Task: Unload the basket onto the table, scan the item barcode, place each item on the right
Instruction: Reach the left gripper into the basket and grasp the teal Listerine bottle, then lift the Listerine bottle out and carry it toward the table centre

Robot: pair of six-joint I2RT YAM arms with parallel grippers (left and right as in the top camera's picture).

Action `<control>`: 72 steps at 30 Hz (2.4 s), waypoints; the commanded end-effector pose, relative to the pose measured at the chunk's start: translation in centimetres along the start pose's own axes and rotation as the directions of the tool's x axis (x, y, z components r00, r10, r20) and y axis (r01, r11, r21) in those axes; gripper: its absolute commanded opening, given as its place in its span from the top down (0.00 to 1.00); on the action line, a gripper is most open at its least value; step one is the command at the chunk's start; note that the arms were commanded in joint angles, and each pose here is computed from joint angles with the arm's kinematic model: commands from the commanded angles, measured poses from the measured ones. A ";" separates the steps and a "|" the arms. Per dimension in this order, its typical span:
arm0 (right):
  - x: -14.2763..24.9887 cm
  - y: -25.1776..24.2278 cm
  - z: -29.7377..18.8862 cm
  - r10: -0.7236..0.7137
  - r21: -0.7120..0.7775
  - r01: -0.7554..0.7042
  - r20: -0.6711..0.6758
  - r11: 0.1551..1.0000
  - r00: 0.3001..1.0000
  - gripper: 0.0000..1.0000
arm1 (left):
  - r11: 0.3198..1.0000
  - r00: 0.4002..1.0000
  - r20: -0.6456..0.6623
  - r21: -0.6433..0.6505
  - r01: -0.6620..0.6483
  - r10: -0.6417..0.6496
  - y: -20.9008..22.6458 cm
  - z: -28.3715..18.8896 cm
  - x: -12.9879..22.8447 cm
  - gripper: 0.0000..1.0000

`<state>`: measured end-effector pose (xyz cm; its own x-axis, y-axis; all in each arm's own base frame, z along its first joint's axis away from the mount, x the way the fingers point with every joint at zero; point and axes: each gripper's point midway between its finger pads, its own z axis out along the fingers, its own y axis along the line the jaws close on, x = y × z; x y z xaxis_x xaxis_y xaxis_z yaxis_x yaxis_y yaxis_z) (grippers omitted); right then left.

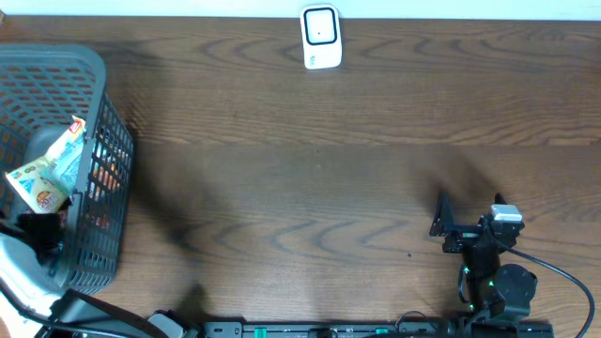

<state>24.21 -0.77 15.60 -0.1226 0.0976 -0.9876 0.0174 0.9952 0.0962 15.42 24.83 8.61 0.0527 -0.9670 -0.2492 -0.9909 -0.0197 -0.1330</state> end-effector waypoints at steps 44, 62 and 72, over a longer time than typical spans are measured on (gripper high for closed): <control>0.1 0.0 0.0 -0.014 0.003 0.014 0.001 1.000 1.000 0.01 | 0.981 1.000 -0.008 0.194 0.016 -0.015 -3.2 -1.9 -0.3 0.38; 0.1 0.0 0.0 -0.014 0.003 0.014 0.001 1.000 1.000 0.01 | 0.727 0.844 0.456 0.676 -0.121 -0.283 -7.4 -22.9 -5.4 0.38; 0.1 0.0 0.0 -0.014 0.003 0.014 0.001 1.000 1.000 0.01 | 0.151 0.972 0.234 0.962 -0.229 -0.017 -15.4 -33.2 3.3 0.38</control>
<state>24.21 -0.77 15.60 -0.1226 0.0976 -0.9876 0.0174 0.9952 0.0962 24.65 20.29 37.97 0.3166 -0.7943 -0.5185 -0.2985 0.4355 -0.8493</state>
